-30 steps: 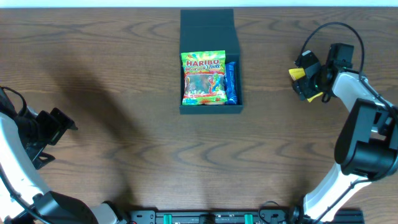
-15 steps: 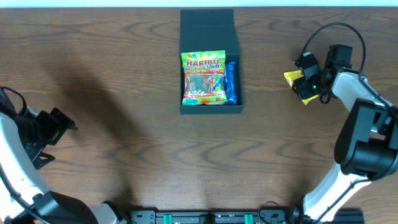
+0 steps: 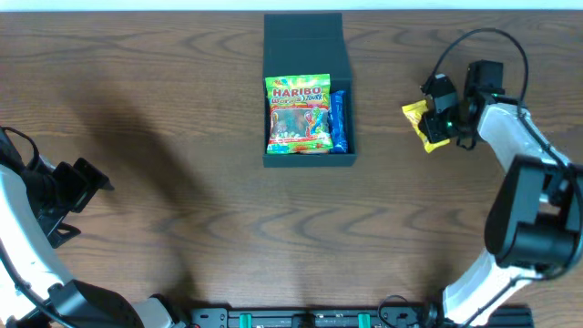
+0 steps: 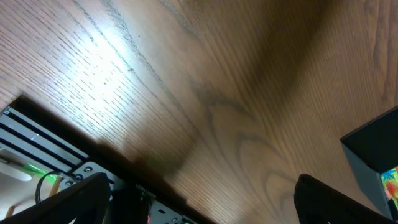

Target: Pack container

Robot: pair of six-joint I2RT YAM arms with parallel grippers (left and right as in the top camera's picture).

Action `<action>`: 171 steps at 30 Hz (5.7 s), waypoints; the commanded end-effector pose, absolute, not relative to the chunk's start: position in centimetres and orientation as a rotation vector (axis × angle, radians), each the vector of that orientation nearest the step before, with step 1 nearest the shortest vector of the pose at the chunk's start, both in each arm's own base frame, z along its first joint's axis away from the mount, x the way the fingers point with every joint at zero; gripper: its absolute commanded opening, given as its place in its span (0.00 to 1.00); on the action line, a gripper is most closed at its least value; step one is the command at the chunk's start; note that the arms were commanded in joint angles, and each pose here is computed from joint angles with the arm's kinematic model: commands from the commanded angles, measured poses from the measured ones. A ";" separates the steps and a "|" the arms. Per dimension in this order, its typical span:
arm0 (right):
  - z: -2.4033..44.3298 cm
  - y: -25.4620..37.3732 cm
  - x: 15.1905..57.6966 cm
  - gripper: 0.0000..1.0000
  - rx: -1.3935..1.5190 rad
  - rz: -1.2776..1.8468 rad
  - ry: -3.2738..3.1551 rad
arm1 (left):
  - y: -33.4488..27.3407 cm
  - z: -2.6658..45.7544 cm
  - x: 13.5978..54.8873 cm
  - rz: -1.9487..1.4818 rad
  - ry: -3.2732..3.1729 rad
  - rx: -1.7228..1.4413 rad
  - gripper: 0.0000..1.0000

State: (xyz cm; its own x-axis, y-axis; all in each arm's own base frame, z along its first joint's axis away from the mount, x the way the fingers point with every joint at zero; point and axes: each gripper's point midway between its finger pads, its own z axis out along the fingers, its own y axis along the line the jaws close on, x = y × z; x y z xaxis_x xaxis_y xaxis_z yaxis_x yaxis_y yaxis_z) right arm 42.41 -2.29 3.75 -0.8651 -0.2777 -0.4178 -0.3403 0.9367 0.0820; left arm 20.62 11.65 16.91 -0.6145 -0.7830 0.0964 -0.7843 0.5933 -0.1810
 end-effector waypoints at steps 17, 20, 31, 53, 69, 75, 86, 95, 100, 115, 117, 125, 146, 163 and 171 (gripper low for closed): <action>16.5 14.2 39.1 0.17 -0.352 0.406 2.506 | 11.9 17.2 20.6 0.314 -2.807 1.385 0.95; 16.1 15.4 38.6 0.19 -0.273 0.303 2.528 | 11.9 17.2 20.6 0.314 -2.807 1.385 0.95; 13.8 14.7 39.4 0.20 0.264 0.088 2.486 | 11.9 17.2 20.6 0.314 -2.807 1.385 0.95; 6.7 16.1 40.2 0.20 0.226 0.055 2.551 | 11.9 17.2 20.7 0.314 -2.807 1.385 0.95; 5.3 18.3 40.7 0.20 0.161 0.222 2.508 | 11.9 17.2 20.6 0.314 -2.807 1.386 0.95; 5.2 18.4 41.2 0.31 0.135 0.222 2.492 | 11.9 17.2 20.6 0.314 -2.807 1.385 0.95; 8.8 18.6 41.5 0.52 0.104 0.256 2.416 | 11.9 17.2 20.7 0.315 -2.807 1.385 0.95; 13.7 18.2 40.6 0.26 0.048 0.273 2.341 | 11.9 17.2 20.6 0.314 -2.807 1.385 0.95; 10.8 16.6 37.7 0.03 0.030 0.176 2.510 | 11.9 17.2 20.7 0.315 -2.807 1.386 0.95; 4.5 17.3 38.9 0.02 0.022 0.136 2.574 | 11.9 17.2 20.6 0.314 -2.807 1.385 0.95; 3.4 17.2 38.8 0.02 0.013 0.121 2.595 | 11.9 17.2 20.7 0.315 -2.807 1.385 0.95; 8.9 17.3 39.6 0.02 -0.076 0.135 2.472 | 11.9 17.2 20.6 0.314 -2.807 1.385 0.95; 7.9 18.9 32.3 0.01 0.268 0.372 2.733 | 11.9 17.2 20.6 0.314 -2.807 1.385 0.95; 4.9 21.7 34.9 0.03 -0.025 0.399 2.687 | 11.9 17.2 20.6 0.315 -2.807 1.386 0.95; 3.4 22.5 30.1 0.02 0.043 0.517 2.904 | 11.9 17.2 20.6 0.314 -2.807 1.385 0.95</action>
